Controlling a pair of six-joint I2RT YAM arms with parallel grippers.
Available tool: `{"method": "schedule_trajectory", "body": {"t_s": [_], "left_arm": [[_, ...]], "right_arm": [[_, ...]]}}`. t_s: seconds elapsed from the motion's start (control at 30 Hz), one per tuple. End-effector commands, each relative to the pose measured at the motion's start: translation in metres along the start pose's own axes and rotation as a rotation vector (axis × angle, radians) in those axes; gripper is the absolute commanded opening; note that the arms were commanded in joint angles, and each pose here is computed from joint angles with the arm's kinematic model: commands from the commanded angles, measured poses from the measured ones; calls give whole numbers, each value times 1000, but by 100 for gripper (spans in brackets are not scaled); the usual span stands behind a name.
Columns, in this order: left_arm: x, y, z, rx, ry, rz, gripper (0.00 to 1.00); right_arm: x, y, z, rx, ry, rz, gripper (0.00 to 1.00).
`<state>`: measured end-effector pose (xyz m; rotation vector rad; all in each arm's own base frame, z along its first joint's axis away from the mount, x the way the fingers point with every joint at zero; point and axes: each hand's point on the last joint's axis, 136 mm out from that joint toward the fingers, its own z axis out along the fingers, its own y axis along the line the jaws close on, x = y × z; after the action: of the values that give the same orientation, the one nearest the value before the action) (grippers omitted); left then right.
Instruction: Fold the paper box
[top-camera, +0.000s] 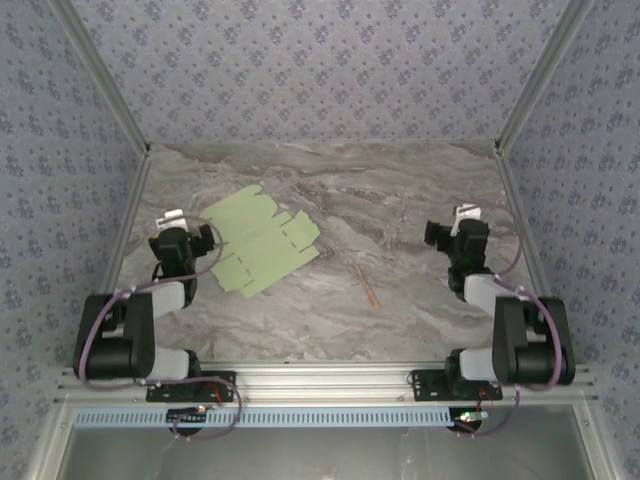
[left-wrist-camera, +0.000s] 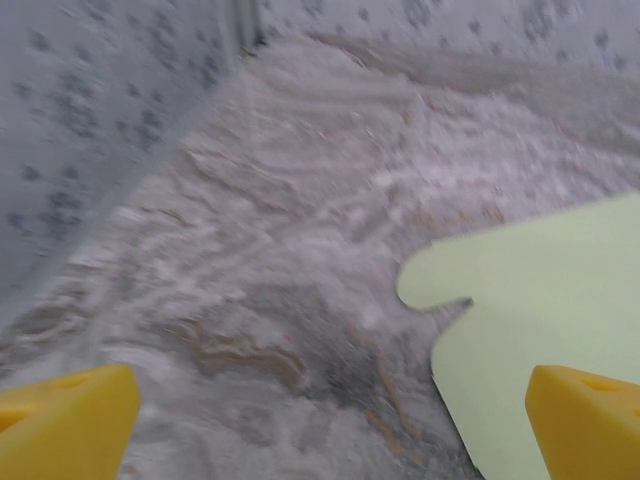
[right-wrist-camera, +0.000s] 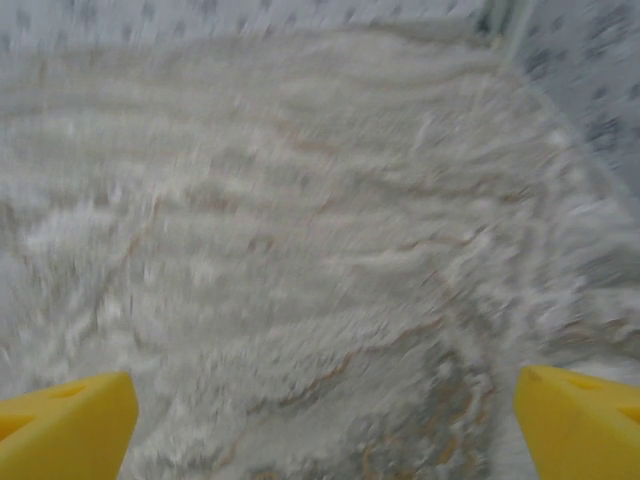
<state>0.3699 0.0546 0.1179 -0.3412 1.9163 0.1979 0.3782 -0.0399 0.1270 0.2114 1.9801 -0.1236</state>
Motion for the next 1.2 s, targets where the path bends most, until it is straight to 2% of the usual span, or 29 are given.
{"method": "schedule_trajectory", "body": {"t_s": [0.0,0.07,0.1,0.23,0.3,0.37,0.43,0.5,0.57,0.73,0.87,1.0,1.17], "left_arm": [[-28,25,-15,-119,13,-163,99],[-28,23,-23,-115,79,-269,99],[-29,14,-27,-69,127,-311,99],[-24,-50,-45,207,269,-430,99],[-19,-91,-62,322,318,-371,99],[-12,-126,-81,398,366,-225,99],[0,-142,-91,391,424,-96,99],[17,-139,-89,345,492,-71,99],[28,-126,-85,312,527,-121,99],[46,-84,-77,327,595,-448,97],[59,-68,-81,257,629,-418,96],[74,-59,-80,203,673,-397,96],[82,-53,-79,175,691,-369,96]], "right_arm": [[-20,-30,-23,130,42,179,99],[-30,-34,-37,145,87,230,99],[-36,-24,-43,93,110,224,99],[-55,45,-70,-157,142,112,99],[-50,103,-90,-271,180,-63,99],[-32,156,-108,-384,246,-224,99],[-10,199,-123,-479,322,-347,99],[9,233,-132,-566,398,-391,99],[22,263,-136,-652,440,-388,97],[30,303,-113,-708,482,-319,93],[42,329,-88,-791,562,-166,86],[50,358,-66,-803,585,-156,80],[61,370,-30,-787,608,-103,71]]}}
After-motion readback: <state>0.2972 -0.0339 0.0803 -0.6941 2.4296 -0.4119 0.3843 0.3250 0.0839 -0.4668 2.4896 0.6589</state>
